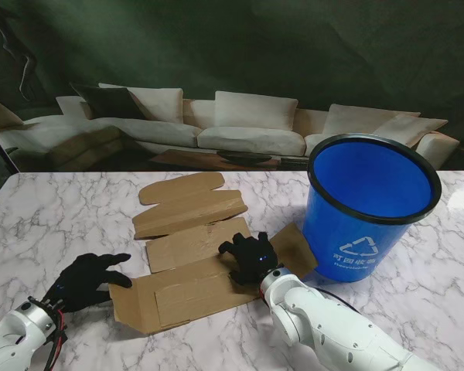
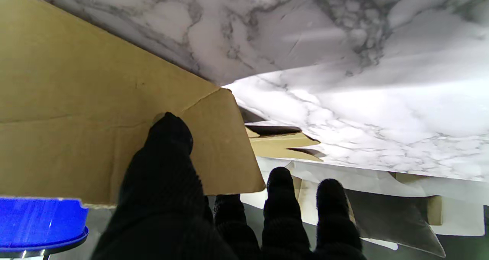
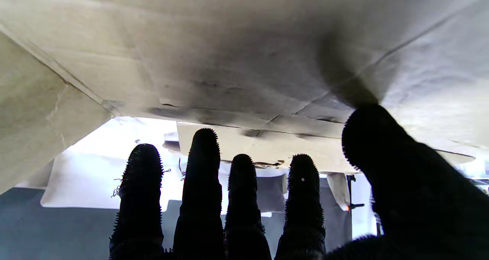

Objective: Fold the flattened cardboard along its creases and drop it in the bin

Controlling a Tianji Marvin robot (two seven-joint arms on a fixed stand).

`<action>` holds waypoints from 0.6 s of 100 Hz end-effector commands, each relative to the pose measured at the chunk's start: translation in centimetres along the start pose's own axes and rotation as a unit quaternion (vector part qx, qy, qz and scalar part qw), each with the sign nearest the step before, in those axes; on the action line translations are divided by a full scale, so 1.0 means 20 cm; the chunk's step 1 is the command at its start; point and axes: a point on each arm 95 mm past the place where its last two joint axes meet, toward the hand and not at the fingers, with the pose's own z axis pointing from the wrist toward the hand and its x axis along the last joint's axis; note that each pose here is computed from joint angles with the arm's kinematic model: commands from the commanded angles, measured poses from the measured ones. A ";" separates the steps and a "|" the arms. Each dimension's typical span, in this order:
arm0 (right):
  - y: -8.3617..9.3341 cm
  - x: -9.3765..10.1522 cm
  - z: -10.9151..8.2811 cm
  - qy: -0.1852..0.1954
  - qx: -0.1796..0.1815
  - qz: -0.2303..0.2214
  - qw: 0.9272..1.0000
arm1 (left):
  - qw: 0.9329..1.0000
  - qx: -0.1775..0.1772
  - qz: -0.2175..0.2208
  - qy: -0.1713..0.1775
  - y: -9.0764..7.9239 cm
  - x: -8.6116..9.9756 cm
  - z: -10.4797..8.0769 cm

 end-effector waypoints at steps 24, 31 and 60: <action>-0.05 0.01 -0.05 0.015 0.005 0.045 0.999 | 1.000 0.014 -0.019 0.003 -0.01 0.02 0.00; -0.04 0.01 -0.07 0.029 -0.006 0.051 0.998 | 1.000 0.018 -0.020 -0.004 -0.02 0.02 0.01; -0.02 -0.01 -0.15 0.089 -0.017 0.077 0.993 | 0.999 0.045 -0.027 -0.004 -0.05 0.04 0.04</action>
